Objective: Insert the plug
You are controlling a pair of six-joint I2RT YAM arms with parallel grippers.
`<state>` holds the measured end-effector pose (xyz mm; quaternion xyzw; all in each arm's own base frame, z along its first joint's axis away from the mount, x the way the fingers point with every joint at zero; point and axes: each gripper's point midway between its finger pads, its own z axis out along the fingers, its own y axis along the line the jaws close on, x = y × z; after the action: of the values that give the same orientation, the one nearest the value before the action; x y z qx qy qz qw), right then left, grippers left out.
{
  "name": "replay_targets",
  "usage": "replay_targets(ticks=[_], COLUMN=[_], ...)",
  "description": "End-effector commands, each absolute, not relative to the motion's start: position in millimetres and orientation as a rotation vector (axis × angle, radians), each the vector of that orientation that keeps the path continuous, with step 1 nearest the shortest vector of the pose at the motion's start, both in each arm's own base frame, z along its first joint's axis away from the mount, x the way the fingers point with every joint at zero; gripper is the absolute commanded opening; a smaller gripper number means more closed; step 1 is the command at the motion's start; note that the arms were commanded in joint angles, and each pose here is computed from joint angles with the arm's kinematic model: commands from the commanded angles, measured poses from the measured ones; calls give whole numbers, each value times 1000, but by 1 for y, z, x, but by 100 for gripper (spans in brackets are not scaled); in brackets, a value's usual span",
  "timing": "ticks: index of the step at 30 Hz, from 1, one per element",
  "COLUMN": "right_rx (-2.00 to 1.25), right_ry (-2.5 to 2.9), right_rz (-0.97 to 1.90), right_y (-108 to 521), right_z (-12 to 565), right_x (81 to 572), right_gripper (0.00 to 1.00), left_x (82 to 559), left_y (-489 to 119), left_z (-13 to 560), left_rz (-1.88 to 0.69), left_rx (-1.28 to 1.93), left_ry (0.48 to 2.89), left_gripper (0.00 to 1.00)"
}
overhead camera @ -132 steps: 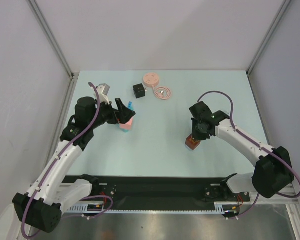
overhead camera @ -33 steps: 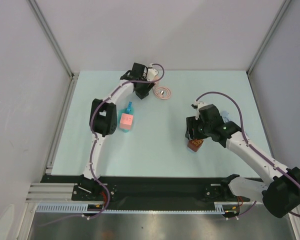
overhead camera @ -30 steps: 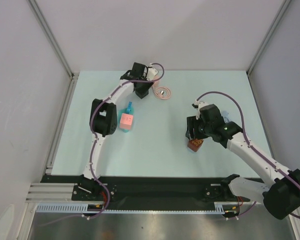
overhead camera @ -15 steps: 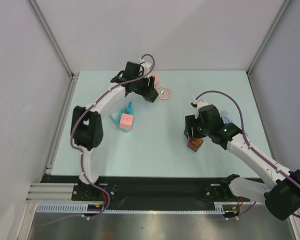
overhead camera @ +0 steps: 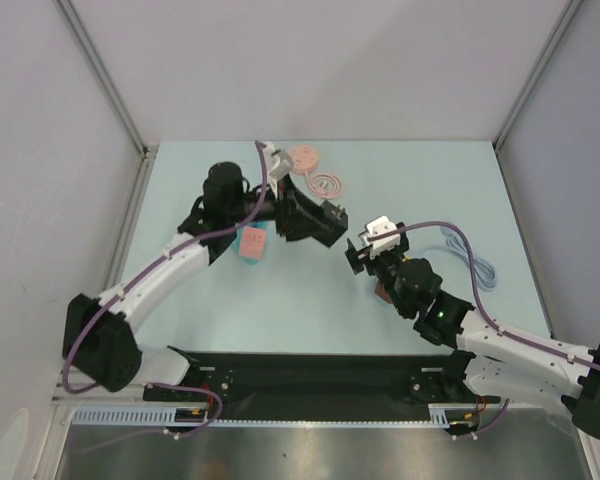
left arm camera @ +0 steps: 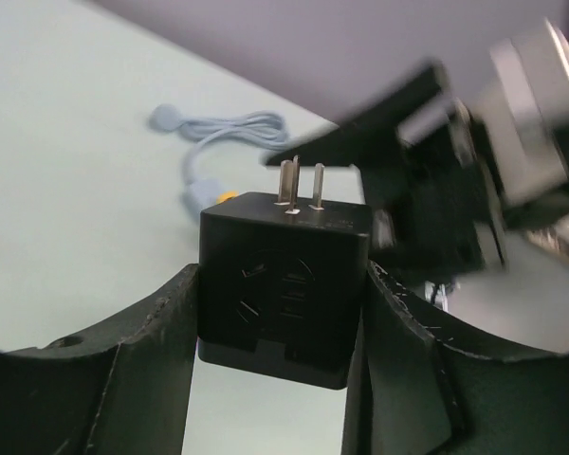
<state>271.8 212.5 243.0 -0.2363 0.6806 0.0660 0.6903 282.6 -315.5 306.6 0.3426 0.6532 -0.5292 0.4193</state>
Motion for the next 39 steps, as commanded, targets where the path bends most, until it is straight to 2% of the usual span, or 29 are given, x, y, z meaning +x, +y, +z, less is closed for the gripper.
replay_targets(ticks=[1,4,9,11,15,17,20,23,29,35,39], right_rx=[-302,-315,-318,-334,-378,-346,-456,-642,-806,-771,-768], right_ry=[1334,1295,1311,1308,1272,1220,1134,1045,938,840,824], right_rz=[89,114,65,24,-99,-159,-271,-400,-563,-815,-839], right_y=[185,187,182,179,171,165,174,195,226,243,258], right_z=[313,309,307,309,317,330,353,352,341,353,356], right_x=[265,249,242,241,244,250,259,262,263,265,268], right_gripper=[77,76,78,79,84,88,89,92,98,99,99], left_x=[216,194,194,207,268,279,297,310,305,299,295], left_y=[-307,-303,-306,-308,-307,-306,-294,-289,-297,-282,-280], left_z=[358,371,373,381,388,392,390,368,389,397,390], left_rz=[-1254,-1248,-1277,-1244,-1275,-1300,-1340,-1427,-1625,-1667,-1663], left_rx=[1200,1238,1256,1162,635,469,160,-76,-191,-345,-367], left_ry=[1072,966,995,1044,1443,1524,1626,1753,1811,1758,1782], left_gripper=[0,0,0,0,0,0,0,0,0,0,0])
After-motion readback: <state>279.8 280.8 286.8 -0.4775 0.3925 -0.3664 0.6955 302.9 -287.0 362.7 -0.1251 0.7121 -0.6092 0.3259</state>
